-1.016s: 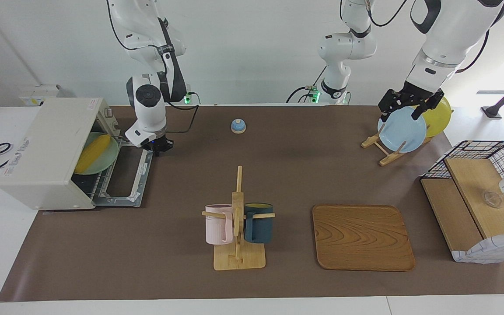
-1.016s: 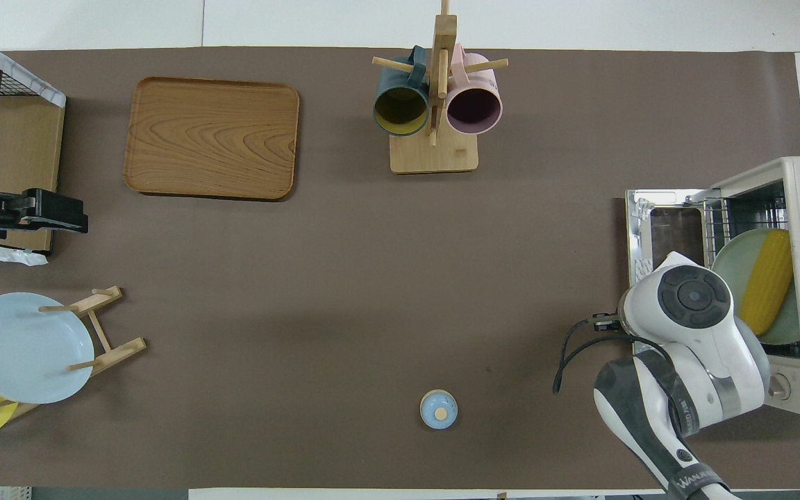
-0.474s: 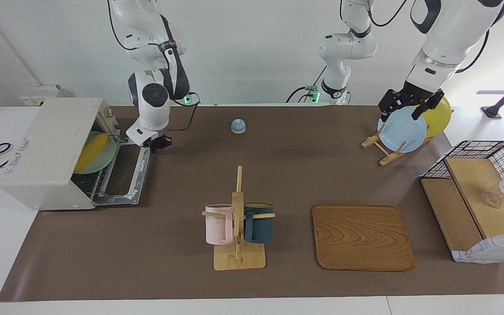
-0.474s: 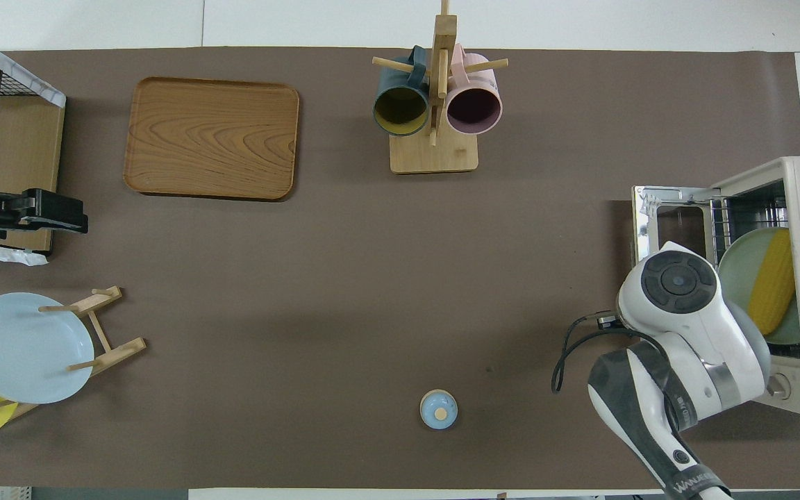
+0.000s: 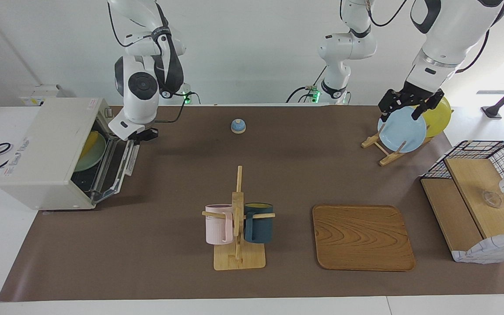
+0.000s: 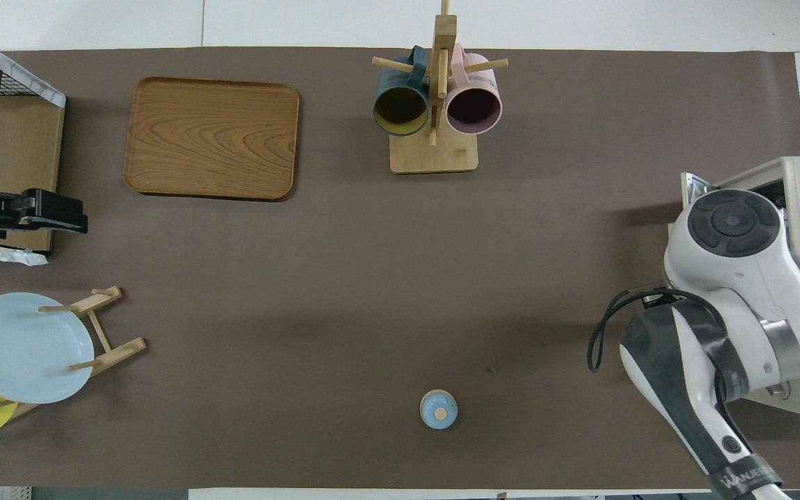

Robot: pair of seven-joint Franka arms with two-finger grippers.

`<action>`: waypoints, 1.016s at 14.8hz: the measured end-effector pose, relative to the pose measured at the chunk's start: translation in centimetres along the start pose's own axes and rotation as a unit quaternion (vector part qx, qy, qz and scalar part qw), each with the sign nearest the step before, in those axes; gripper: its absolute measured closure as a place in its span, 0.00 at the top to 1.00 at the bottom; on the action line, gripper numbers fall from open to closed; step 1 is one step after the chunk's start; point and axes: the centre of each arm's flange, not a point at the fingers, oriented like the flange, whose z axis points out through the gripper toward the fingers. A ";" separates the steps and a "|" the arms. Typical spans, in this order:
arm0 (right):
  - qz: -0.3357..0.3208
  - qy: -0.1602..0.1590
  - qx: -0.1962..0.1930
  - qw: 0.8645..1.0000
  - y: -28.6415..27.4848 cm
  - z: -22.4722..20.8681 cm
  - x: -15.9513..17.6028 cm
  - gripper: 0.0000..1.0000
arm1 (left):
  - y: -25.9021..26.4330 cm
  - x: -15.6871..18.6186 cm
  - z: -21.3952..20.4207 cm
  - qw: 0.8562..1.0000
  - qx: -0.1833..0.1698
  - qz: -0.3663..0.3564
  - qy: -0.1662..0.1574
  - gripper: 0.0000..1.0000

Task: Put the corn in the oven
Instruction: 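Push the oven door shut with the right gripper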

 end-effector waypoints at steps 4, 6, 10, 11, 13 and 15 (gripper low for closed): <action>-0.022 -0.007 0.006 1.000 4.5 -1.2 -0.8 0.05 | 0.0 0.0 0.0 1.000 0.000 0.000 0.000 1.00; -0.033 -0.004 0.011 0.999 6.8 -1.4 -1.5 0.08 | 0.0 0.0 0.0 1.000 0.000 0.000 0.000 1.00; -0.046 -0.003 0.019 0.999 10.2 -1.1 -2.6 0.10 | 0.0 0.0 0.0 1.000 0.000 0.000 0.000 1.00; -0.047 -0.003 0.019 0.999 10.5 -1.1 -2.8 0.10 | 0.0 0.0 0.0 1.000 0.000 0.000 0.000 1.00; -0.047 -0.005 0.020 0.999 10.5 -1.2 -3.0 0.11 | 0.0 0.0 0.0 1.000 0.000 0.000 0.000 1.00; -0.051 -0.009 0.020 0.998 10.7 -1.5 -3.1 0.11 | 0.0 0.0 0.0 1.000 0.000 0.000 0.000 1.00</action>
